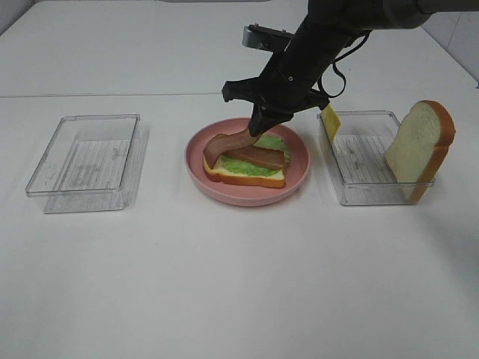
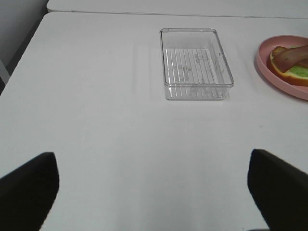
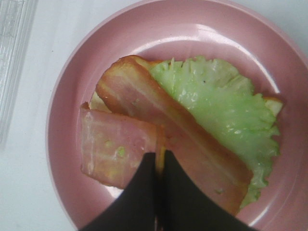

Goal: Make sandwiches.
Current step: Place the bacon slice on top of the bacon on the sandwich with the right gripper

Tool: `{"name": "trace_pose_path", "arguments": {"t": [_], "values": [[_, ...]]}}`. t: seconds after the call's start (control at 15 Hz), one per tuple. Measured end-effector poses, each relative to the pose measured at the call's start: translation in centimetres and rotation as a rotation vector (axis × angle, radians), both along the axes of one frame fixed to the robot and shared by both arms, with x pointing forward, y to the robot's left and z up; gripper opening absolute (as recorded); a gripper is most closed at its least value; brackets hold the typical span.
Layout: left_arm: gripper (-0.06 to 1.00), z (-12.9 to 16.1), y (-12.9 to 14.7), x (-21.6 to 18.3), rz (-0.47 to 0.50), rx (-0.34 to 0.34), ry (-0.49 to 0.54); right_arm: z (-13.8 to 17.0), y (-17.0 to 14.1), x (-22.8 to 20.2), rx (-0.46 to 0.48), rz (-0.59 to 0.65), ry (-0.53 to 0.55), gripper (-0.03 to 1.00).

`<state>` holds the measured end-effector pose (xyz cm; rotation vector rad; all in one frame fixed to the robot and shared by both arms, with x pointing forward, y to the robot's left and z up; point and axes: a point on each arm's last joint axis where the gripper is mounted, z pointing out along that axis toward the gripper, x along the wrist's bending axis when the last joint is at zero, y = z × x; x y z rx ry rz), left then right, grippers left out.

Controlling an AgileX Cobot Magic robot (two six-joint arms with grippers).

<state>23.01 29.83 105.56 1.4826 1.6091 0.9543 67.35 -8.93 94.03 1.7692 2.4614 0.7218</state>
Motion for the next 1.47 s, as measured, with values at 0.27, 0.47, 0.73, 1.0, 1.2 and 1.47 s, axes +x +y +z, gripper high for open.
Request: {"name": "trace_pose_path", "arguments": {"t": [0.27,0.47,0.73,1.0,1.2,1.47], "values": [[0.99,0.0,0.0,0.0,0.0,0.0,0.0,0.0,-0.2,0.2,-0.016,-0.008,-0.027,0.03],[0.99,0.0,0.0,0.0,0.0,0.0,0.0,0.0,-0.2,0.3,-0.018,-0.007,-0.028,0.03],[0.99,0.0,0.0,0.0,0.0,0.0,0.0,0.0,-0.4,0.4,-0.048,0.005,-0.046,0.06],[0.99,0.0,0.0,0.0,0.0,0.0,0.0,0.1,-0.5,0.4,-0.067,0.015,-0.057,0.8],[0.99,0.0,0.0,0.0,0.0,0.0,0.0,1.4,-0.6,0.2,-0.064,0.019,-0.066,0.95],[0.99,0.0,0.0,0.0,0.0,0.0,-0.001,5.5,-0.8,-0.7,-0.047,0.025,-0.082,0.96]]}}
